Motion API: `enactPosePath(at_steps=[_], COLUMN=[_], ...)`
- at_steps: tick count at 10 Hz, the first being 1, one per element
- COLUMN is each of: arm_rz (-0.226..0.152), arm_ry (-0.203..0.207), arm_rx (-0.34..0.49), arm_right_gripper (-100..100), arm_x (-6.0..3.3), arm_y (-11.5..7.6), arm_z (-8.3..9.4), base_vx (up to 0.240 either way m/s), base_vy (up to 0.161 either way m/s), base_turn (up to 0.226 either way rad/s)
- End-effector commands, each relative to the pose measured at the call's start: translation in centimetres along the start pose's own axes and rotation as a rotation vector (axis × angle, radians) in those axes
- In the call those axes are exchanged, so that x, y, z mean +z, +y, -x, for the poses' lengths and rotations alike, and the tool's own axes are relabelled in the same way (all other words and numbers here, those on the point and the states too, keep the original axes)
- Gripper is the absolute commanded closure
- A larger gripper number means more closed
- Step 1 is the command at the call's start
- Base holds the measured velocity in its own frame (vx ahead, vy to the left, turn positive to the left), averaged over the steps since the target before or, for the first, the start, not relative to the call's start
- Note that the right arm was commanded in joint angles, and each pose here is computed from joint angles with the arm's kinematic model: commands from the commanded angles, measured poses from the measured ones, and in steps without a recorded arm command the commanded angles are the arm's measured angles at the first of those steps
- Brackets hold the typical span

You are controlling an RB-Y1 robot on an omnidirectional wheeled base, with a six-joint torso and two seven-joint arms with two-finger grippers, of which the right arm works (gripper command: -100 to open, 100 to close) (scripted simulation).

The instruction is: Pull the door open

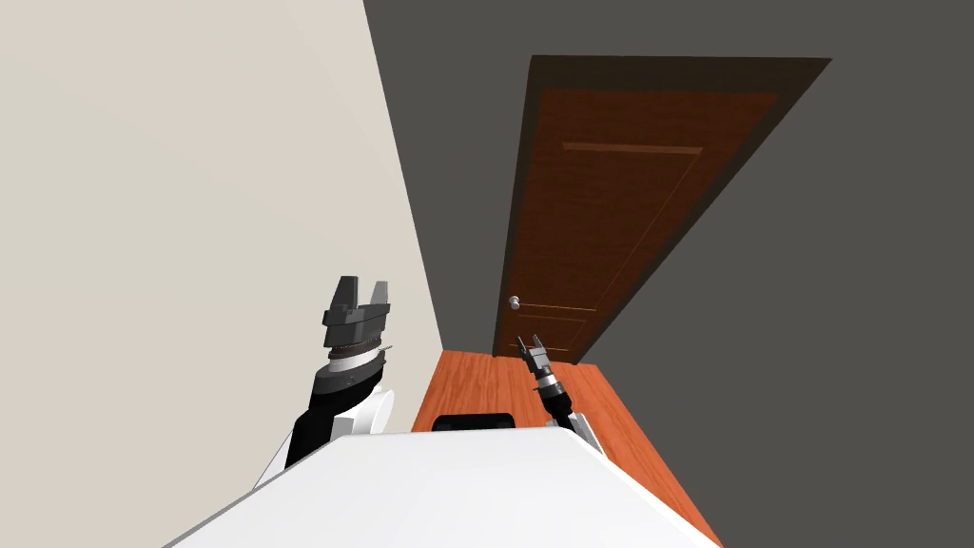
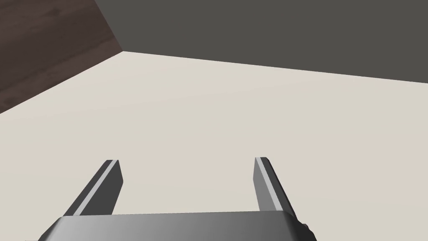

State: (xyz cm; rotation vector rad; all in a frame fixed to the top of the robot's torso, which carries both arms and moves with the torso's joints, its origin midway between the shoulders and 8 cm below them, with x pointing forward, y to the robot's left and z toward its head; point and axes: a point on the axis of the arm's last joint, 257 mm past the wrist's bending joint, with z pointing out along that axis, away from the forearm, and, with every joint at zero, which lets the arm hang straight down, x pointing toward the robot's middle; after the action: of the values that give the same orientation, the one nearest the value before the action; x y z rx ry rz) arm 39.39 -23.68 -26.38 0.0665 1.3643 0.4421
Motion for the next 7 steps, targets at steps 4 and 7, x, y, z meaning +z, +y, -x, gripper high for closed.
enactPosePath(at_steps=[4, 7], arm_rz=[0.004, 0.01], arm_ry=[0.052, 0.093], arm_rx=[-0.083, -0.141], arm_right_gripper=[-100, -100], arm_x=[-1.01, -1.88], arm_y=[-0.2, 0.0], arm_z=[-2.6, -4.9], base_vx=[0.125, 0.133], base_vy=[0.005, 0.024], base_turn=[-0.078, -0.124])
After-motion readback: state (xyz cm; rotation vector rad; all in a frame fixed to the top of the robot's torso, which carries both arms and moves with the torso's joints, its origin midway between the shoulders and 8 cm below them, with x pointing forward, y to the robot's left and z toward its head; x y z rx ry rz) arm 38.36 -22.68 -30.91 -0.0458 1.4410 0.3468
